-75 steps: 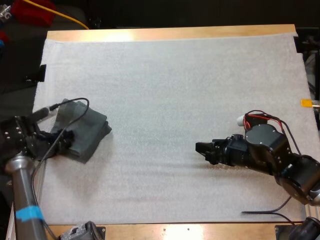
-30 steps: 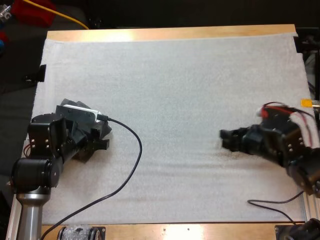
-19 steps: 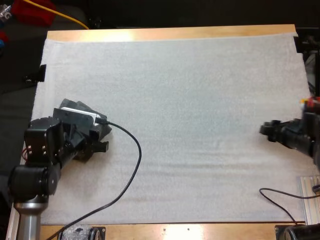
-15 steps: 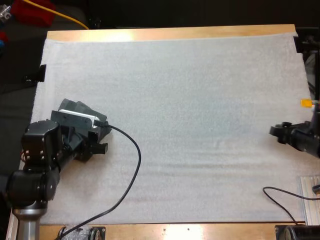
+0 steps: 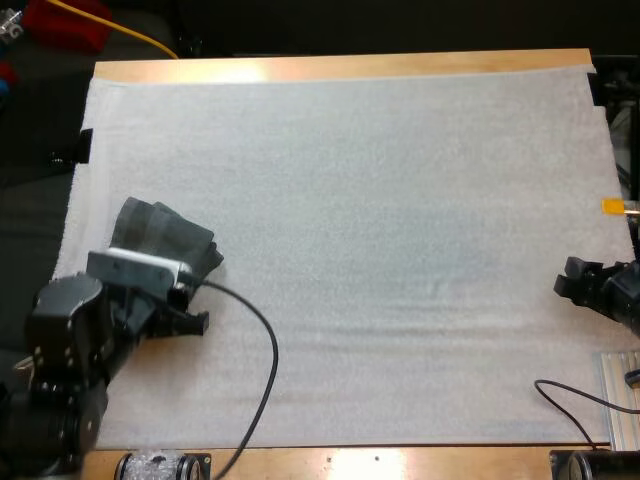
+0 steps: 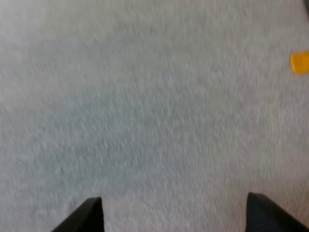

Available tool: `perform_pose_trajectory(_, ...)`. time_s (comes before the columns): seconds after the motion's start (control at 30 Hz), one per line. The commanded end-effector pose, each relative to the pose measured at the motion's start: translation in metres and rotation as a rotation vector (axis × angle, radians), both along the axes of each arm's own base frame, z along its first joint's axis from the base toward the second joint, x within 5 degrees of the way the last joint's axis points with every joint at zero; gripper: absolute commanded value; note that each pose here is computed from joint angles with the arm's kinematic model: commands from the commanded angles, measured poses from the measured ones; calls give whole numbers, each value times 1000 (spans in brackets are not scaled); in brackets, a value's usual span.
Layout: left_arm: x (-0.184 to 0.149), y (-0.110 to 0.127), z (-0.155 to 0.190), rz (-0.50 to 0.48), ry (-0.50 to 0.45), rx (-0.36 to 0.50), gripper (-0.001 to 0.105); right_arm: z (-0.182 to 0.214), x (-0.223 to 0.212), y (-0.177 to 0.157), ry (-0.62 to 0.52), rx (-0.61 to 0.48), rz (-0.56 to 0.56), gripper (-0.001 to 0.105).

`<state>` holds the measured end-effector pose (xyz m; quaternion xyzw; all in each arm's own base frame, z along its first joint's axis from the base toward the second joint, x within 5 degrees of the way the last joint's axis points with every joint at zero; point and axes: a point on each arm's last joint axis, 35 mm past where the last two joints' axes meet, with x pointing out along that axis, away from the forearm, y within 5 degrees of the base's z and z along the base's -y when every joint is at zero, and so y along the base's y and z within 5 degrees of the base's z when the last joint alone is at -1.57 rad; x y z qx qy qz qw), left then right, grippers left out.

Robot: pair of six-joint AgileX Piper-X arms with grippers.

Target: Pick towel from pile, fold and stack

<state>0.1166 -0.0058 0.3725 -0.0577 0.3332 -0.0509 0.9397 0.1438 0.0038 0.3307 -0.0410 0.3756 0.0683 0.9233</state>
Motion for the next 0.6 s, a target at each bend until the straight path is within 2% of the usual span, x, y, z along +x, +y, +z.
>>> perform_pose_trajectory(0.0,-10,-1,5,-4,-17,-11,62,5,-8,1,-31,-1,18,59)
perform_pose_trajectory(0.2,-44,0,13,-4,-105,-13,62,20,-36,3,-145,37,63,59)
perform_pose_trajectory(0.57,-115,1,17,-5,-302,-16,62,33,-93,2,-324,39,62,59)
